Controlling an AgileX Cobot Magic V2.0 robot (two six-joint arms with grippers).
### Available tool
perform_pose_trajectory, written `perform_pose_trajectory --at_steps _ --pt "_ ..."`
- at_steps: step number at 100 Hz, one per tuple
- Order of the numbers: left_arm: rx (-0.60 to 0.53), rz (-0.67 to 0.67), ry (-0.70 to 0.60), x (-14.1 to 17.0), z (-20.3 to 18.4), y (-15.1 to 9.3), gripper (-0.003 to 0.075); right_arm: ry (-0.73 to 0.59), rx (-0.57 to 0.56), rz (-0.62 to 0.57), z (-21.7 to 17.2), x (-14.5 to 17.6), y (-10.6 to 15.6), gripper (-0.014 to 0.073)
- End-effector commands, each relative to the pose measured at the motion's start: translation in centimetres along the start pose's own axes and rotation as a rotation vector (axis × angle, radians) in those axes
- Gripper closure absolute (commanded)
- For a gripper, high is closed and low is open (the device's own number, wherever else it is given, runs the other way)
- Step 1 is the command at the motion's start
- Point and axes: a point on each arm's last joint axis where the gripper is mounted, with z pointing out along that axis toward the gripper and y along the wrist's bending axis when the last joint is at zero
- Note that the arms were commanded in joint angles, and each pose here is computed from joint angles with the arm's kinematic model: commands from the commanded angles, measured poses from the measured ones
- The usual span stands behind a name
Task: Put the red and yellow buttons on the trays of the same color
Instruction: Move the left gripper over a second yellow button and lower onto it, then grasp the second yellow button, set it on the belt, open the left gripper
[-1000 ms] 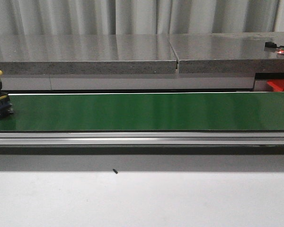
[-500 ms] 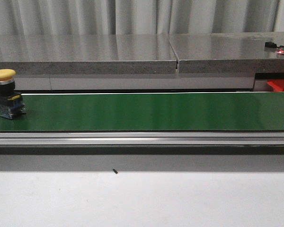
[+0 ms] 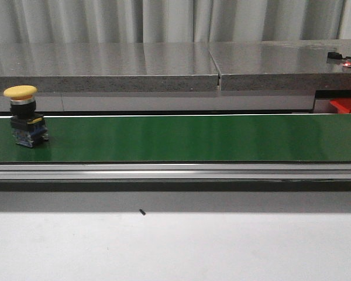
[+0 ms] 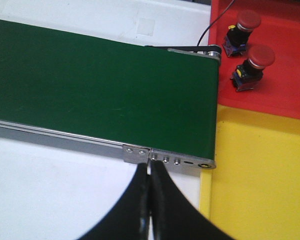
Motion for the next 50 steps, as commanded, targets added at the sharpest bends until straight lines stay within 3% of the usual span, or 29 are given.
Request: perform_pose_trajectory --at_steps 1,34,50 --pt "0.011 0.002 -0.106 -1.5 -2.46 -0.23 0.0164 -0.095 0.018 0.0 -0.72 -1.23 -0.21 0.0664" --pt "0.011 0.002 -0.104 -1.48 -2.45 -0.22 0.0514 -0.095 0.018 0.0 -0.72 -1.23 -0.21 0.0664" --pt "0.008 0.002 -0.077 -1.26 -2.46 -0.2 0.0611 -0.095 0.018 0.0 -0.72 -1.23 -0.21 0.0664"
